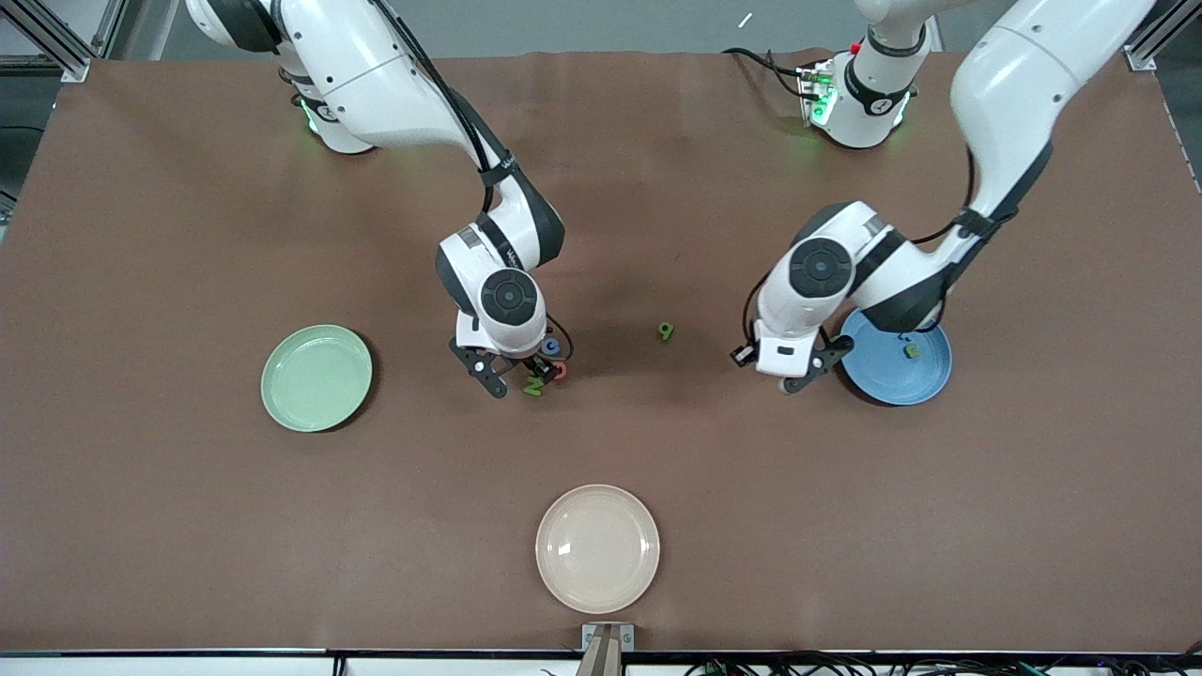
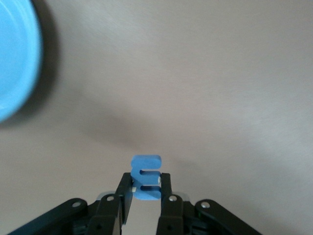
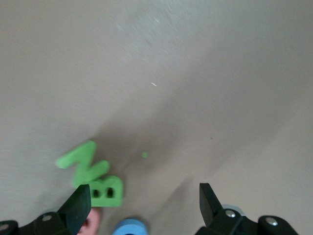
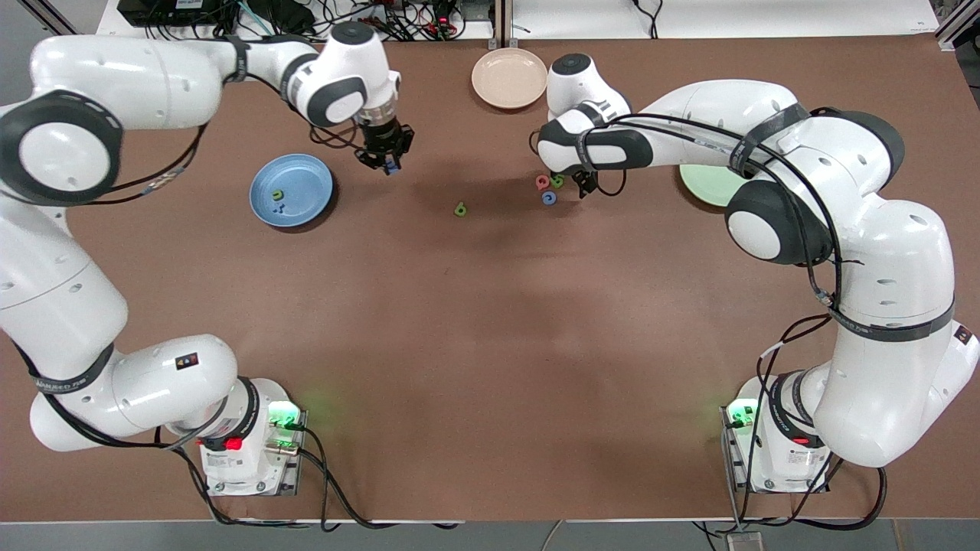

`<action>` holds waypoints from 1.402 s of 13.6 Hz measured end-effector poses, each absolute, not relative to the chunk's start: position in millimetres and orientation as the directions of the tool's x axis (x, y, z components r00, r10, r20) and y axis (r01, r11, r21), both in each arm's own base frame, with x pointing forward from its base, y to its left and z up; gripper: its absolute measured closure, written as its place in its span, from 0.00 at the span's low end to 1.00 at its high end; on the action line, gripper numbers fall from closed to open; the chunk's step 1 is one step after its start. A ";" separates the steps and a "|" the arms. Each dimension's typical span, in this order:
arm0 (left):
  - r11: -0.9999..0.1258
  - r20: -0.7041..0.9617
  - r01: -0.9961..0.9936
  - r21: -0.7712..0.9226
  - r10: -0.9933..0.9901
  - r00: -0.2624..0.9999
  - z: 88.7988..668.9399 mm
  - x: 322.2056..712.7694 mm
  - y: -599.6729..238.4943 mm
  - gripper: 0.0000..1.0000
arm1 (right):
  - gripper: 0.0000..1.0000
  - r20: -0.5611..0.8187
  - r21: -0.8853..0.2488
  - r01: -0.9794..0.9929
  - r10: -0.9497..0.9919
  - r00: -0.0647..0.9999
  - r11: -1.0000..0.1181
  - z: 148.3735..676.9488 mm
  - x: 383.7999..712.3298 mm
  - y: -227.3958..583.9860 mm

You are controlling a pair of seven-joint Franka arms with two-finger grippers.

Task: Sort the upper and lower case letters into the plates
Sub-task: 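Place the blue m in the blue plate with the left gripper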

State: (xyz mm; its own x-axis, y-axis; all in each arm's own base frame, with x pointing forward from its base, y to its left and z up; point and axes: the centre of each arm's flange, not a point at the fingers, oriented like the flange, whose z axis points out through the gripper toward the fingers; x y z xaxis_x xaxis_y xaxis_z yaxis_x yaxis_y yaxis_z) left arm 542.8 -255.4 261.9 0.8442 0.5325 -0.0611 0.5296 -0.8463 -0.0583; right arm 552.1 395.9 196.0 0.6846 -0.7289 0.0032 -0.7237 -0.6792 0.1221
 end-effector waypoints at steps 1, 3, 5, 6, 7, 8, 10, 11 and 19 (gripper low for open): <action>-0.869 -0.078 0.491 -0.064 0.495 0.865 268.5 542.1 -236.4 0.73 | 0.02 0.004 0.110 -0.725 -0.729 0.684 -0.680 201.3 558.2 394.5; -0.903 -0.094 0.423 -0.069 0.428 0.899 275.4 539.8 -201.5 0.73 | 0.02 0.005 0.099 -0.726 -0.729 0.684 -0.680 204.7 564.6 390.8; -0.943 -0.098 0.324 -0.075 0.330 0.939 271.8 537.6 -170.1 0.73 | 0.02 0.012 0.062 -0.727 -0.728 0.686 -0.684 202.3 568.5 392.6; -0.961 -0.099 0.264 -0.078 0.271 0.958 269.5 537.3 -155.0 0.73 | 0.02 0.016 0.037 -0.725 -0.725 0.689 -0.688 199.3 570.7 394.1; -0.975 -0.098 0.206 -0.085 0.214 0.972 266.4 537.3 -140.2 0.73 | 0.02 0.019 0.029 -0.716 -0.716 0.698 -0.697 193.2 571.6 394.0; -0.983 -0.098 0.158 -0.094 0.167 0.981 262.7 537.1 -126.1 0.73 | 0.03 0.020 0.030 -0.703 -0.702 0.712 -0.711 185.6 572.5 392.1; -0.988 -0.093 0.097 -0.118 0.108 0.990 255.7 536.6 -100.6 0.73 | 0.05 0.020 0.028 -0.633 -0.633 0.774 -0.774 175.2 578.5 388.3; -0.989 -0.087 0.076 -0.130 0.088 0.992 252.4 536.7 -89.8 0.73 | 0.10 0.020 0.024 -0.599 -0.599 0.801 -0.800 174.3 582.6 386.7; -0.995 -0.046 0.007 -0.103 0.012 0.999 206.4 535.0 -60.5 0.73 | 0.22 0.015 0.018 -0.547 -0.547 0.837 -0.837 173.9 582.1 392.8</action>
State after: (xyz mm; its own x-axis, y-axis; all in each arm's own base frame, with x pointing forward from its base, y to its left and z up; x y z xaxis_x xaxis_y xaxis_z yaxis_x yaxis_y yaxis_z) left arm 535.0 -60.5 206.4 0.9989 0.0118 -0.0461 0.0070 -0.9946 -0.1033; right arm 582.1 392.8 173.9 0.8369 -0.5471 0.0149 -0.5473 -0.8367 0.0176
